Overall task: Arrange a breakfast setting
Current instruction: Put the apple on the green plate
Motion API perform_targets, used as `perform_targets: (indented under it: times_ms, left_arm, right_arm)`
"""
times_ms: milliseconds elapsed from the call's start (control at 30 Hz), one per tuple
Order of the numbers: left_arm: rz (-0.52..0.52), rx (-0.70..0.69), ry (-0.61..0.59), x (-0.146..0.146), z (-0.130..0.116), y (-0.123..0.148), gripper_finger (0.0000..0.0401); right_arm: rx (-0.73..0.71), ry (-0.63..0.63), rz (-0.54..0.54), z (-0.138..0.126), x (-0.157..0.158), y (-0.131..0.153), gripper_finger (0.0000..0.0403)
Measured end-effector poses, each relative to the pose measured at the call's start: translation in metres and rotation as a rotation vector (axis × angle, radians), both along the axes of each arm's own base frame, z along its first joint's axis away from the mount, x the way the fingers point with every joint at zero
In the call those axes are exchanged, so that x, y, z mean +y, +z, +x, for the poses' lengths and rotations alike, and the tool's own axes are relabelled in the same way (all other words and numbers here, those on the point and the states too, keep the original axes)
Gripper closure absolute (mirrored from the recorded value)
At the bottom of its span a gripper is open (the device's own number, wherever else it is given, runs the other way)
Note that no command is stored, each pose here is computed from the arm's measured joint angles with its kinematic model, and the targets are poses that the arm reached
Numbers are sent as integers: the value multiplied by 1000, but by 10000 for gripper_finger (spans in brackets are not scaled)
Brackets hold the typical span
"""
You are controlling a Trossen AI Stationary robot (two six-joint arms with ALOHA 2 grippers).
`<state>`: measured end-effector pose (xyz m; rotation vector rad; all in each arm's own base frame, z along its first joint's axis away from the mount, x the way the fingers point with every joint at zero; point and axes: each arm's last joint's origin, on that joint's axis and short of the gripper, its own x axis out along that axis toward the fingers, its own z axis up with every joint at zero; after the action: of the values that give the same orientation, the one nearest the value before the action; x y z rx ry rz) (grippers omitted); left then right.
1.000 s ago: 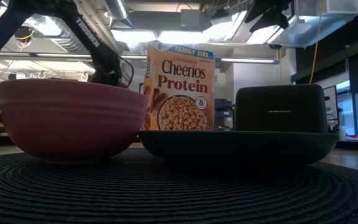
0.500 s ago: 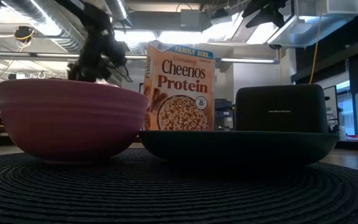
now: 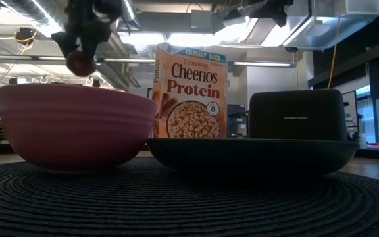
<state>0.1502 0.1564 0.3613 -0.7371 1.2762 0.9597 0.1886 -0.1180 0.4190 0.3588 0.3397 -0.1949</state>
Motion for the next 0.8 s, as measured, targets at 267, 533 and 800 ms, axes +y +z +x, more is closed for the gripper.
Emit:
perform_targets:
  times_ms: [267, 533, 800]
  left_arm:
    - [-12, -146, 26, -55, 16, 15, 77]
    - [-136, -230, 14, -100, 37, 17, 77]
    - [-318, -417, -57, -143, 61, 23, 77]
  right_arm:
    - [-47, 88, 21, 4, 0, -4, 217]
    - [-45, 213, -52, 13, 26, -2, 217]
    - [7, 289, -225, 35, 67, -7, 217]
